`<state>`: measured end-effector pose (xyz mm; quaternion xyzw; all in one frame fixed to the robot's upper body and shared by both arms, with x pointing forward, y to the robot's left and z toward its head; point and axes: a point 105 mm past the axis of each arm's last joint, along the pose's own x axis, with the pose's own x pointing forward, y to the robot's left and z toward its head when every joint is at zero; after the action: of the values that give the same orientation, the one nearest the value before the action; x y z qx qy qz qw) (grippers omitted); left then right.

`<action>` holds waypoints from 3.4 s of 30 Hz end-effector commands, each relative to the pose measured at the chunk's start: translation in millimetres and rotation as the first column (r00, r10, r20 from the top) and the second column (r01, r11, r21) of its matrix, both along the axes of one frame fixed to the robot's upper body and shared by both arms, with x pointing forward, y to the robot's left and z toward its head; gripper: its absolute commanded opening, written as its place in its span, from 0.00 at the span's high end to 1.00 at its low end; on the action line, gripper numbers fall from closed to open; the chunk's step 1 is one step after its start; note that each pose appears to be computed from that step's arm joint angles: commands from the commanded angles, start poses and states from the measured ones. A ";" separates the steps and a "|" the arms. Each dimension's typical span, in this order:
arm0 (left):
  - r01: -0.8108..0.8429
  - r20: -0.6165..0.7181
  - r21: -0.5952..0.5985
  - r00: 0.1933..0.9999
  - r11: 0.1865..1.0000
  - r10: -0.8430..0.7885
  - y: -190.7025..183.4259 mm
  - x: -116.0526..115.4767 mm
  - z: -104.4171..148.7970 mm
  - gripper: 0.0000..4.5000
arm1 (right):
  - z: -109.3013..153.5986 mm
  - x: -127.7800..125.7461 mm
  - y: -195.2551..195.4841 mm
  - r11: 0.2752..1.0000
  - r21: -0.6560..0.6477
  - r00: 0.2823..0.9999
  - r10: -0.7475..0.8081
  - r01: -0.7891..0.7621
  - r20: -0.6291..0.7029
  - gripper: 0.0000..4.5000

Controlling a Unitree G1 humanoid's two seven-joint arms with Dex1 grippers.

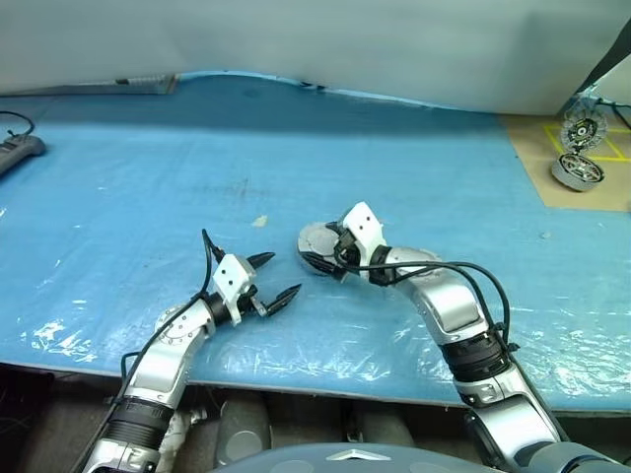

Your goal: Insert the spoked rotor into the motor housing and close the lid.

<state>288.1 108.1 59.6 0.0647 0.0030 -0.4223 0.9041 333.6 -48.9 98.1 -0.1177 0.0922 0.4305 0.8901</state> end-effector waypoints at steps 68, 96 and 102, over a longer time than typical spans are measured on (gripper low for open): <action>-0.011 -0.346 -0.153 0.937 0.988 -0.044 -21.3 68.5 34.1 0.99 | -42.2 12.3 -1.8 0.979 -0.193 0.997 -0.067 0.057 -0.043 0.34; 0.032 -0.351 -0.130 0.933 0.991 -0.076 -31.7 65.1 31.0 1.00 | 23.5 9.8 -69.1 0.919 0.271 0.939 -0.210 0.285 -0.273 0.01; 0.039 -0.339 -0.135 0.937 0.990 -0.083 -34.4 64.1 33.0 1.00 | -3.1 4.6 -64.1 0.876 0.301 0.856 -0.205 0.376 -0.474 0.01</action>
<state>355.2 76.5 93.5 -0.0728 0.1328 -0.4504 0.8799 340.6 -114.3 92.7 0.1457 0.2153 0.3106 0.9143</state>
